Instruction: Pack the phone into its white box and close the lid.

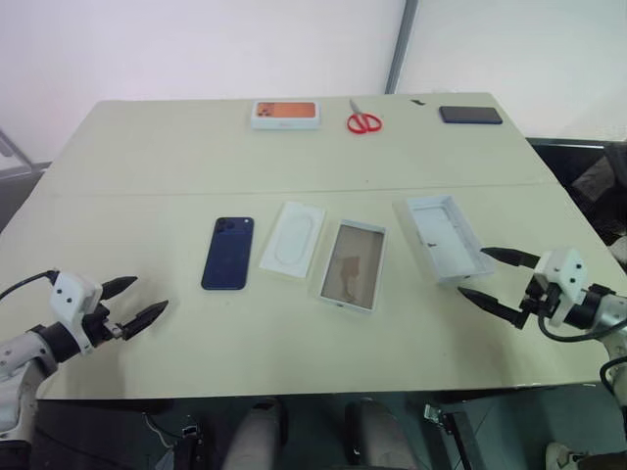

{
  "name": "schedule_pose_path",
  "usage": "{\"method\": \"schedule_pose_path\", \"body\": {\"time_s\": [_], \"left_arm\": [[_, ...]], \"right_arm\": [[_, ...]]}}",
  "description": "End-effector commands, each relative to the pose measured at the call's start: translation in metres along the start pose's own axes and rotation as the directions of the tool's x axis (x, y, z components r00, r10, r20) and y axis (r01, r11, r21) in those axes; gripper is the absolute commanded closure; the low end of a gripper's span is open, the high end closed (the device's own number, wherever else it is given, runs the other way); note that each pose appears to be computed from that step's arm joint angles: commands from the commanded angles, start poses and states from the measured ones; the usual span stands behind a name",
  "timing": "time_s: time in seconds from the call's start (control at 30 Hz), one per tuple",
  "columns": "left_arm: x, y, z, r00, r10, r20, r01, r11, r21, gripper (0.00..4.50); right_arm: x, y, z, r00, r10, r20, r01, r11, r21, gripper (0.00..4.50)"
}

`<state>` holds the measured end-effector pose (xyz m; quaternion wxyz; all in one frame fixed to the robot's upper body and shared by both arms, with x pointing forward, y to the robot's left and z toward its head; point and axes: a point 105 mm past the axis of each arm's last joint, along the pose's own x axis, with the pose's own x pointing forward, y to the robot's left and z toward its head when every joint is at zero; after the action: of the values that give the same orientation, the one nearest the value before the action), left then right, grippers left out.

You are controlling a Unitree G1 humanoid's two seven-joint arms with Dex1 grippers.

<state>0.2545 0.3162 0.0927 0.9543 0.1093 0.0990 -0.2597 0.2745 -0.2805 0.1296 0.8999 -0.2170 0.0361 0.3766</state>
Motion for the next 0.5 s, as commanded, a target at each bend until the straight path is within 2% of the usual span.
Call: {"method": "schedule_pose_path", "body": {"time_s": [0.03,0.5], "left_arm": [[-0.006,0.009,0.017,0.999,0.025,0.043,-0.028,0.997,0.075,0.06],[0.006,0.011,0.025,0.997,0.036,0.064,-0.04,0.997,0.066,0.06]], "right_arm": [[-0.009,-0.012,0.011,0.999,-0.037,0.019,0.038,0.998,-0.046,0.0],[-0.001,-0.008,0.01,0.999,-0.03,0.02,0.031,0.998,-0.047,0.0]]}}
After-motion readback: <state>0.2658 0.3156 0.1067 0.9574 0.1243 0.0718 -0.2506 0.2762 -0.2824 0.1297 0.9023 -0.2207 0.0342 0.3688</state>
